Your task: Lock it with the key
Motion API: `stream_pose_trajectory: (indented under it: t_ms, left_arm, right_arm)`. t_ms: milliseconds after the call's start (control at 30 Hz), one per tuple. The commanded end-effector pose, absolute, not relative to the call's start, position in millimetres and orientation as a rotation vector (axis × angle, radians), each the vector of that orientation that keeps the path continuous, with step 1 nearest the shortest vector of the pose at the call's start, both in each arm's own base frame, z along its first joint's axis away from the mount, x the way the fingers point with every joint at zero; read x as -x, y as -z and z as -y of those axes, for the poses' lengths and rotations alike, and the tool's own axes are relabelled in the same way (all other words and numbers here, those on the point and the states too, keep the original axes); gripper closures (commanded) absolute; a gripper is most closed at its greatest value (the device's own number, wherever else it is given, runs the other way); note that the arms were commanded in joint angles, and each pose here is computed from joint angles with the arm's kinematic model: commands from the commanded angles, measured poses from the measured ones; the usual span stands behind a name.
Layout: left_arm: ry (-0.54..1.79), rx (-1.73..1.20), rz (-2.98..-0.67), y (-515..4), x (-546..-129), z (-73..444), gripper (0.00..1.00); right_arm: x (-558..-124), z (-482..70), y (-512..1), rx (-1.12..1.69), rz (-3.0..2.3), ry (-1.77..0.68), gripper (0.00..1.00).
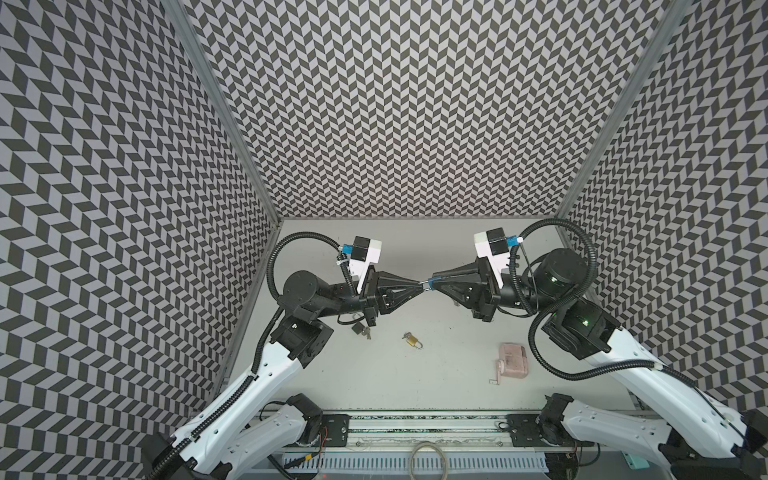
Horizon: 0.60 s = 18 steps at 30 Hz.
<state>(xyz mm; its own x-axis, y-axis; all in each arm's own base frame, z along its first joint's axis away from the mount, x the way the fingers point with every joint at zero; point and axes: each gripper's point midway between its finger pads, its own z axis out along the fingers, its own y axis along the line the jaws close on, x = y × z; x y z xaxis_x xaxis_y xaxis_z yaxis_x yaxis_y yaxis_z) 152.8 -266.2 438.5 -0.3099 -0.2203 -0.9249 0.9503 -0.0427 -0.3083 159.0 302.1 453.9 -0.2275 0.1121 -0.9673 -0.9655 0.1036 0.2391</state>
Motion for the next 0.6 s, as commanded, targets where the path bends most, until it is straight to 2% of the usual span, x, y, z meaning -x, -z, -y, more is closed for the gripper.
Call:
stream_pose_trajectory:
  t_ms: [0,100,267,567]
  left_arm:
    - [1.52,-0.883,-1.189,-458.1,-144.3,254.3,1.0]
    - [1.533,-0.881,-1.186,-459.6,-145.3,258.1,1.0]
    - [1.621,-0.953,-1.151,-459.0,-126.7,297.2,1.0]
    - [1.485,-0.847,-1.199,-461.2,-153.4,249.4,1.0]
  right_arm:
    - [-155.1,-293.7,-455.1,0.939,-1.344,-1.316,1.0]
    - [-158.6,-301.6,-446.1,0.949,-1.367,-1.331,1.0]
    - [-140.6,-361.7,-380.3,1.126,-1.51,-1.419,1.0]
    - [-158.8,-308.2,-422.8,0.947,-1.428,-1.327,1.0]
